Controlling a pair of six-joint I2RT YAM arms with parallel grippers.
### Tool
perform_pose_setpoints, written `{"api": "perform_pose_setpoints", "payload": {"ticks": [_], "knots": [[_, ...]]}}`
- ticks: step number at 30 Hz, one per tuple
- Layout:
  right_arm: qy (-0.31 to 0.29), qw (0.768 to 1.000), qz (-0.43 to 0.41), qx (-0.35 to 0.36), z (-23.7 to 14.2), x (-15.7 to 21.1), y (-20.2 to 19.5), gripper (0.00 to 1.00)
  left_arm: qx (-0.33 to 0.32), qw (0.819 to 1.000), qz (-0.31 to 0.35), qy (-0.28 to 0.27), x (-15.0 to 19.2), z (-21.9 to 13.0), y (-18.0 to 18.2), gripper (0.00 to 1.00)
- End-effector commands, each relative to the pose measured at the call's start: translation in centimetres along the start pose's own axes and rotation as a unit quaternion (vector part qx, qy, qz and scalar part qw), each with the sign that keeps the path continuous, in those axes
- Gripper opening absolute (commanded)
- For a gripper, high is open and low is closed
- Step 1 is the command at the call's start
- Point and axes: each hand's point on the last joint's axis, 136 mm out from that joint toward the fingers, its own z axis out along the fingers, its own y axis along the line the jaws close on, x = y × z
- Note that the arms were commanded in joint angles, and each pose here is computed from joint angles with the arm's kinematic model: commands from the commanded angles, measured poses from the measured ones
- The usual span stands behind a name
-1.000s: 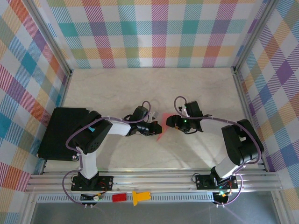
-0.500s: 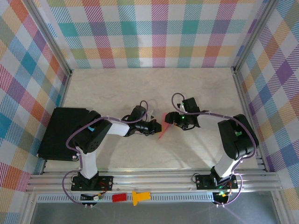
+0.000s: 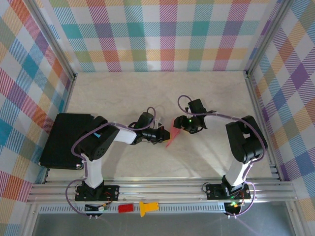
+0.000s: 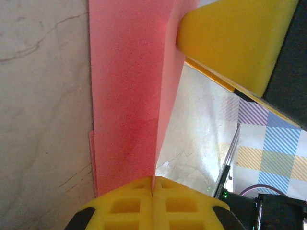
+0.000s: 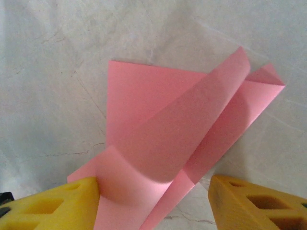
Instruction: Fold a paper plane with a square sheet of paper (pick it up from the middle)
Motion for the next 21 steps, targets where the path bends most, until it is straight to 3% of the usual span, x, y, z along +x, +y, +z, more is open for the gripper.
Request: {"api": "perform_pose_setpoints", "payload": {"ticks": [1,9,21], "knots": [[0.037,0.997,-0.006,0.066,1.6,2.2,-2.5,0.61,-0.009,1.0,-0.013,0.0,0.2,0.0,1.1,0.05],[0.055,0.993,-0.008,0.102,2.6,3.6,-3.1,0.59,-0.02,1.0,-0.007,-0.008,0.0,-0.4,1.0,0.19],[0.067,0.993,0.003,0.102,3.1,4.0,-2.9,0.58,-0.057,0.998,0.007,-0.019,0.4,-2.4,0.9,0.38]]}}
